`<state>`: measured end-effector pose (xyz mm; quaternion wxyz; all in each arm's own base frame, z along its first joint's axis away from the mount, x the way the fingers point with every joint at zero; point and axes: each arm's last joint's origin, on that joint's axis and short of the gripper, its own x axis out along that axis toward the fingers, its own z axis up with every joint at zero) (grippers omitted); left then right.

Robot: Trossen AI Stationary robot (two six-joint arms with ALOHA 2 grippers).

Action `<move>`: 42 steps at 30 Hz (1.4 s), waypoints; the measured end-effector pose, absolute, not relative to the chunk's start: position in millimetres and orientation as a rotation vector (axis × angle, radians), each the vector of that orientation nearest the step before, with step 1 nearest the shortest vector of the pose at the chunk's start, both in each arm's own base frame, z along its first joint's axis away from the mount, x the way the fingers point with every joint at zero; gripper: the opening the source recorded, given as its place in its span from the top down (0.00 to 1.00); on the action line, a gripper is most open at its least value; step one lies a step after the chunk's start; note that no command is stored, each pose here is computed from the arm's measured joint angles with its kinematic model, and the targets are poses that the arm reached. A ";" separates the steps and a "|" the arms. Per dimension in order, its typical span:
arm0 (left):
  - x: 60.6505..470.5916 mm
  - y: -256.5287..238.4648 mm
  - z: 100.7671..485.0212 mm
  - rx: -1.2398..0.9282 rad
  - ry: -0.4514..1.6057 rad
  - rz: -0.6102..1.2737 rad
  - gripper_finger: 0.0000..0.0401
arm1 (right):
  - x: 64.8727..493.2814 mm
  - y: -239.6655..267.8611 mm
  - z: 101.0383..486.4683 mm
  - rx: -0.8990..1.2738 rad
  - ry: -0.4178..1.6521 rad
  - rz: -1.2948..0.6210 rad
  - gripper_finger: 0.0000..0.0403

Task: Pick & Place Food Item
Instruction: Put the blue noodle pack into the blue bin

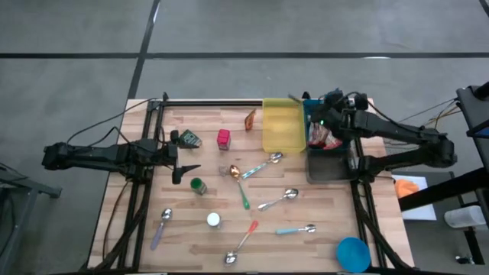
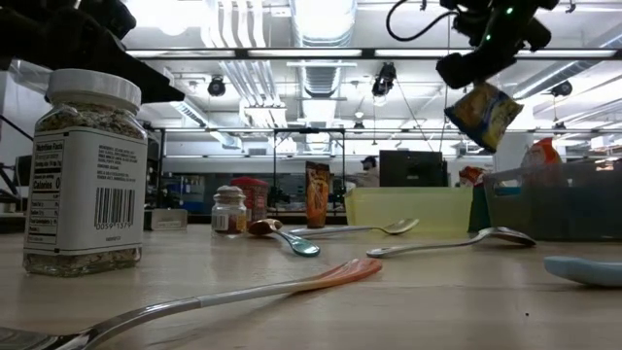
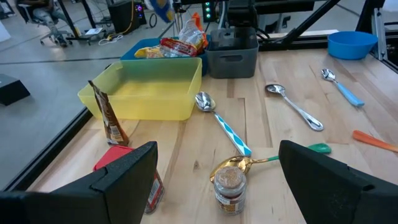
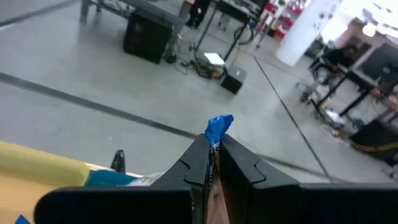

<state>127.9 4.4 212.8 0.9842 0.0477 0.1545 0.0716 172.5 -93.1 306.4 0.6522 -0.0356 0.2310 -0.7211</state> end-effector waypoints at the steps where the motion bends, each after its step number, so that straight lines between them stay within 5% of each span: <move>1: 127.9 4.4 212.8 0.096 0.311 0.144 0.15 | 171.7 -98.6 305.4 -0.064 0.523 -1.640 0.95; 15: 127.8 4.4 212.8 0.096 0.311 0.144 0.15 | 163.2 -162.4 261.6 0.130 0.581 -1.534 0.95; 31: 127.9 4.4 212.7 0.096 0.312 0.144 0.15 | 155.8 -177.0 228.5 0.421 0.644 -1.532 0.94; 42: 127.3 4.4 211.0 0.097 0.330 0.143 0.15 | 152.5 -176.9 228.1 0.400 0.662 -1.575 0.64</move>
